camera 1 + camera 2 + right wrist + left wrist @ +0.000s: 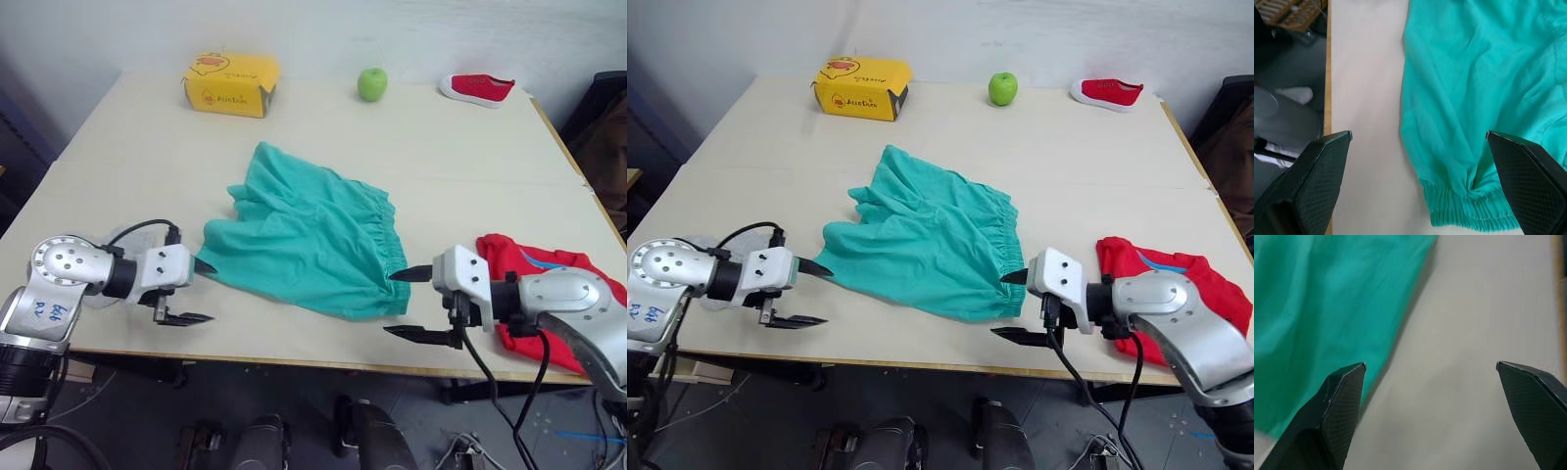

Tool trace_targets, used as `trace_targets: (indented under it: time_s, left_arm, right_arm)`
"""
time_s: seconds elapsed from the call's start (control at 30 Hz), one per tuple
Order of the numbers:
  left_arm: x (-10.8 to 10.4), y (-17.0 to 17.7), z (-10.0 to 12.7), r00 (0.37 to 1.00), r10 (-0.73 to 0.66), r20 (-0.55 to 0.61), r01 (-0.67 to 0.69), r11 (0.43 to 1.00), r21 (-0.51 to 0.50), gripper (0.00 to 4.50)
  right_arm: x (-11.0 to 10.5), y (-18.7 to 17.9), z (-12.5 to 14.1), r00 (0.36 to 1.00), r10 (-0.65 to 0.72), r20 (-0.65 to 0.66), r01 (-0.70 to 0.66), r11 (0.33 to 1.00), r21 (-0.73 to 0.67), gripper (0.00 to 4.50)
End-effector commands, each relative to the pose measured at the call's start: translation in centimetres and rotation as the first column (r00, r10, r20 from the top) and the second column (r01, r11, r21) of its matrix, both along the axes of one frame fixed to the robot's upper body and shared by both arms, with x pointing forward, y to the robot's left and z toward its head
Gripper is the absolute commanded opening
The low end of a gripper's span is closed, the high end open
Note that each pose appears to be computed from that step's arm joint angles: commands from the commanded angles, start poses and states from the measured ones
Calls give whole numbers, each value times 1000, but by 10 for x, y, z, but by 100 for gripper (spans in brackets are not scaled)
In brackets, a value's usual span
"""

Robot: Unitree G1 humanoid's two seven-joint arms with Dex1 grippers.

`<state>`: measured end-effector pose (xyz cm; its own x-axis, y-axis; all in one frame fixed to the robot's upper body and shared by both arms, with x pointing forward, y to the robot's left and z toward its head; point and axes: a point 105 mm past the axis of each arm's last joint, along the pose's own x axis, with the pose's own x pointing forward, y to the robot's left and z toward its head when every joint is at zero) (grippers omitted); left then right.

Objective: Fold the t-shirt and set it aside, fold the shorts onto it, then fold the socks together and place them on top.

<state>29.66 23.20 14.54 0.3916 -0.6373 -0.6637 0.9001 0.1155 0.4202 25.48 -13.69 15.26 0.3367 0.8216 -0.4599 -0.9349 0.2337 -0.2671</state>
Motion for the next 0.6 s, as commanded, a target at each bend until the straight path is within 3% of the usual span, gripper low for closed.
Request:
trace_targets:
  time_s: [0.03,0.1,0.53,0.6]
  left_arm:
    - [19,6,10,984,54,168,-53,999,-5,449]
    - [31,7,12,972,91,217,-85,996,-37,449]
    - [54,-2,-16,982,60,177,-63,998,7,449]
    - [57,-6,-19,985,56,165,-55,998,-11,385]
  right_arm:
    - [3,4,-5,996,16,83,-12,999,-39,450]
    - [8,6,-14,991,19,135,-8,997,-81,450]
    - [31,8,-43,975,22,222,21,982,-190,450]
    - [36,8,-47,973,9,230,37,980,-197,385]
